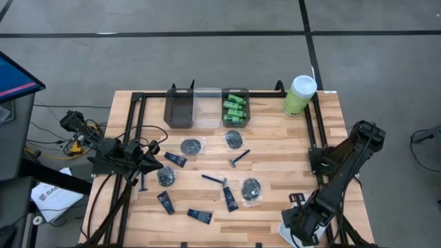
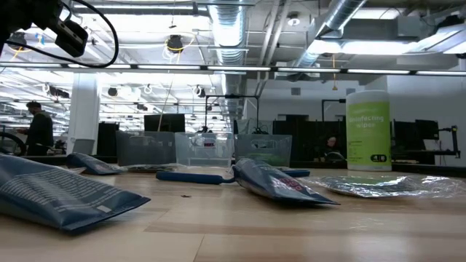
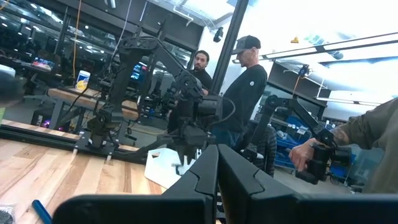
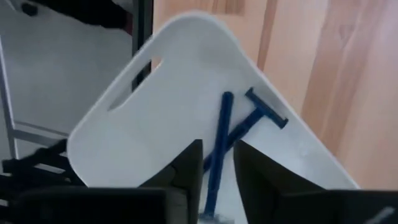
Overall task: Pick & Place Travel size toiletries
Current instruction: Put the blue razor into the white bin
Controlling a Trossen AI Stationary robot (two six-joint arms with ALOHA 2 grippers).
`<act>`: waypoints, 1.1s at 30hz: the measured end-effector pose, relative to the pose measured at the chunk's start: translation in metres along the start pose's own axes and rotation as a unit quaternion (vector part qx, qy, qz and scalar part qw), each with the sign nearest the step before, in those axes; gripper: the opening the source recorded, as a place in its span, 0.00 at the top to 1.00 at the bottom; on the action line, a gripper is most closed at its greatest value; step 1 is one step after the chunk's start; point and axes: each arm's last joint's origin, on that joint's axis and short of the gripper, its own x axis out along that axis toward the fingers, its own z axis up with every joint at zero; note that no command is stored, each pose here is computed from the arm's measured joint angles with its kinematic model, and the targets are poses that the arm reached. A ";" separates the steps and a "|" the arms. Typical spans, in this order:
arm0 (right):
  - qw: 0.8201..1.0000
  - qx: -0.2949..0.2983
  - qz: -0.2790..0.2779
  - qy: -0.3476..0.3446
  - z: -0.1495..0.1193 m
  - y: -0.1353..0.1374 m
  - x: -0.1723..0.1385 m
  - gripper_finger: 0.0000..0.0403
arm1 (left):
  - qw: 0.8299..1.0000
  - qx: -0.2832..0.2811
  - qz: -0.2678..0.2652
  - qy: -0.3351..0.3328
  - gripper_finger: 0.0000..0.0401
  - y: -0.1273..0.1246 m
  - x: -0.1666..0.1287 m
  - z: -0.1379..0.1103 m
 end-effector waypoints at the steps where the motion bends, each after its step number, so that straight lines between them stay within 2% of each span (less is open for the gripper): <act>1: 1.000 0.001 0.002 -0.003 0.001 -0.001 -0.003 0.76 | 1.000 0.000 0.000 0.000 0.99 0.000 0.000 0.000; 5: 0.999 0.036 0.017 -0.024 0.008 -0.012 -0.019 0.66 | 1.000 0.000 0.000 0.000 0.99 0.000 0.000 0.000; 9: 0.992 0.091 0.036 -0.077 0.029 -0.036 -0.041 0.58 | 1.000 0.000 0.000 0.000 0.99 0.000 0.000 0.000; 13: 0.974 0.162 0.035 -0.156 0.061 -0.071 -0.057 0.55 | 1.000 0.000 0.000 0.000 0.99 0.000 0.000 0.000; 15: 0.968 0.170 0.033 -0.181 0.077 -0.088 -0.057 0.56 | 1.000 0.000 0.000 0.000 0.99 0.000 0.000 0.000; 20: 0.965 0.129 0.014 -0.229 0.114 -0.122 -0.045 0.60 | 1.000 0.000 0.000 0.000 0.99 0.000 0.000 0.000; 25: 0.968 0.096 -0.035 -0.230 0.147 -0.152 -0.037 0.63 | 1.000 0.000 0.000 0.000 0.99 0.000 0.000 0.000; 28: 0.974 0.059 -0.095 -0.195 0.162 -0.170 -0.031 0.62 | 1.000 0.000 0.000 0.000 0.99 0.000 0.000 0.000; 33: 0.983 -0.029 -0.166 -0.073 0.174 -0.201 -0.023 0.54 | 1.000 0.000 0.000 0.000 0.99 0.000 0.000 0.000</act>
